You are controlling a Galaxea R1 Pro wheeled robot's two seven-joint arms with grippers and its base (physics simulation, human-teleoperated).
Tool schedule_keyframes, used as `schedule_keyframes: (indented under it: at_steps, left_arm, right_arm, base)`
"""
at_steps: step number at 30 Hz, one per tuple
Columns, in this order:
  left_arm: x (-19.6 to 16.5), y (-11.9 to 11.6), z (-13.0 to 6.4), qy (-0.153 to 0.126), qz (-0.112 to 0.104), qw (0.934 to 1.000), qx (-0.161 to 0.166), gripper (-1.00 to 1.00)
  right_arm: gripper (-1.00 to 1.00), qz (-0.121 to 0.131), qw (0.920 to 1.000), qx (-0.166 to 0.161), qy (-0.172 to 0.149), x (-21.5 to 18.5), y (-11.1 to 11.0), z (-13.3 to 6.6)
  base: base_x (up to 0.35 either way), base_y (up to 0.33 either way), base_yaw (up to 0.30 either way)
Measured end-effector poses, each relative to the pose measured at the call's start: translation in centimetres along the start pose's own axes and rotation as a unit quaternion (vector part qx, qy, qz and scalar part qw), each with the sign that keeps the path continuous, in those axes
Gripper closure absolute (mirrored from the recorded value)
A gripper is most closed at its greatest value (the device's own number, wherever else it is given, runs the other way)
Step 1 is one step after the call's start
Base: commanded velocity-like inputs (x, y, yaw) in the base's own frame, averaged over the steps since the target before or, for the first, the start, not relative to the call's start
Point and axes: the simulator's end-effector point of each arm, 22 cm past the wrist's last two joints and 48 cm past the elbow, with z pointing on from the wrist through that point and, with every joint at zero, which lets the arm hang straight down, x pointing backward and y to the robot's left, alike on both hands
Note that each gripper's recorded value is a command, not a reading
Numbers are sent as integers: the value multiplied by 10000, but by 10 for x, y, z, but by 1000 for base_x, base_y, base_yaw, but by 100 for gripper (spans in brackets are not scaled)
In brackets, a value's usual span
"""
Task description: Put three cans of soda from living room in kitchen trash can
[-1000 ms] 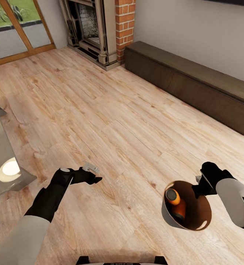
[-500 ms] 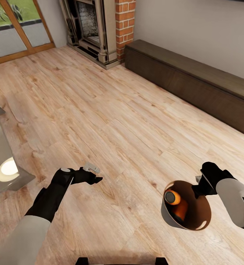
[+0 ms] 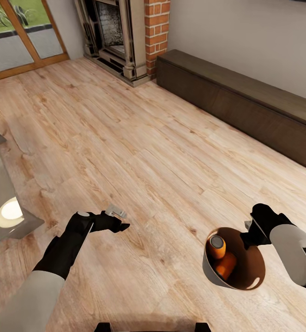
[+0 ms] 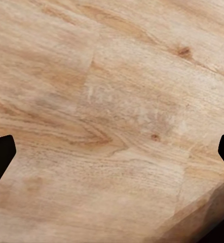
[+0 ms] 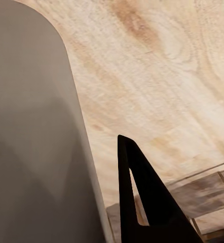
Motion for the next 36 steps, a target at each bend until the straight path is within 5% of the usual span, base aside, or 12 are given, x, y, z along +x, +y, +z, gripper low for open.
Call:
schedule_keyframes:
  at_steps: [9, 21, 26, 31, 36]
  left_arm:
    - [0, 0, 0, 0, 0, 10000, 0, -100]
    - [38, -16, 25, 170, -120, 9997, 131, -100]
    - [48, -17, 34, 211, -130, 9996, 139, -100]
    - [53, -15, 42, 220, -121, 9996, 127, -100]
    - [58, -13, 49, 220, -121, 9996, 127, -100]
  right_arm:
    - [100, -36, 10000, 70, 19, 1, -3, 0]
    - [100, -147, 9998, 109, -118, -16, 4, 16]
    - [100, 100, 9991, -341, -225, -24, 25, 24]
    - [100, -86, 9998, -48, -192, -25, 14, 33]
    - [100, 16, 9996, -207, -212, -29, 22, 41]
  base:
    - [0, 0, 0]
    - [0, 0, 0]
    - [0, 0, 0]
    - [0, 0, 0]
    - [0, 0, 0]
